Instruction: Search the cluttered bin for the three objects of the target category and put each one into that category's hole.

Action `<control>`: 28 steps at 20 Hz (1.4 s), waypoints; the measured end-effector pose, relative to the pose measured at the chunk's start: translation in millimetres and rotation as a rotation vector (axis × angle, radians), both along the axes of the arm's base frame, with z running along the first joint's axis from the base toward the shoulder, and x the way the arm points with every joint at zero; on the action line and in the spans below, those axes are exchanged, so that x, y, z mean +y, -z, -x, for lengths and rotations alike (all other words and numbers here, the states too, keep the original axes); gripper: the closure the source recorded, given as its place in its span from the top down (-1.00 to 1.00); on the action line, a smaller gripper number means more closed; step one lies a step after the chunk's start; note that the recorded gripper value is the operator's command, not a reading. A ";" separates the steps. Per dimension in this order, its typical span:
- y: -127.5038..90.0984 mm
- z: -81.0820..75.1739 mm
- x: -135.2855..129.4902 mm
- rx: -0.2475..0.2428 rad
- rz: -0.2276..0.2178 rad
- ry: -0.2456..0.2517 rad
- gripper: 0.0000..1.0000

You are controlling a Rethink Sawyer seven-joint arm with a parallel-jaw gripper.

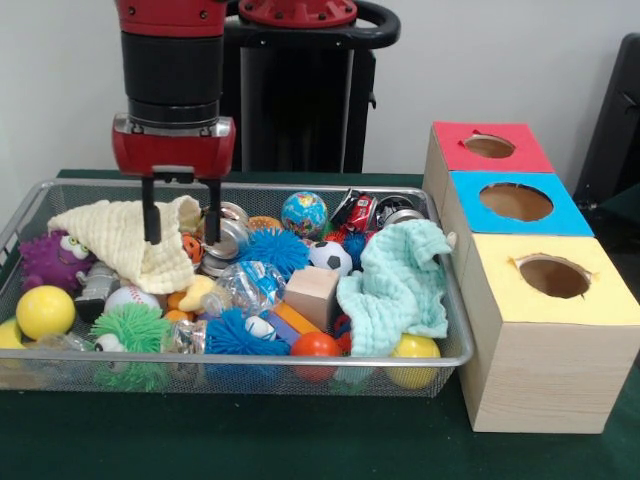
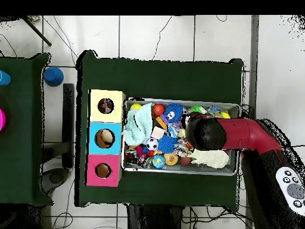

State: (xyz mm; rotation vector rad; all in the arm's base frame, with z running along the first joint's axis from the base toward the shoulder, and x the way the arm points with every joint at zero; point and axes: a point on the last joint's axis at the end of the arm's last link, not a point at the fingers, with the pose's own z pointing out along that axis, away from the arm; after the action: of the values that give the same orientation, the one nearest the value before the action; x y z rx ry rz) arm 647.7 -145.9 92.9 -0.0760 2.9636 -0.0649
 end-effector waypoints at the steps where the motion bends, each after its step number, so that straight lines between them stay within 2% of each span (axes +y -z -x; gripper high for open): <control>1: 0.5 1.7 -5.7 0.000 0.003 0.005 1.00; 6: 2.9 9.9 -23.3 0.017 0.018 0.014 1.00; 13: 6.0 16.8 -25.4 0.051 0.036 -0.006 1.00; 17: 9.4 19.8 -19.4 0.070 0.056 -0.038 1.00; 19: 13.7 20.8 -10.8 0.078 0.070 -0.070 1.00; 23: 22.0 22.1 1.9 0.087 0.077 -0.107 1.00; 28: 32.3 24.9 11.9 0.100 0.071 -0.128 1.00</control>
State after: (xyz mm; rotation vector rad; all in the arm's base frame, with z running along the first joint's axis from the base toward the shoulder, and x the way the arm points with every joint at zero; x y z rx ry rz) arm 622.8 -133.9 60.6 -0.2867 3.0478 -0.1543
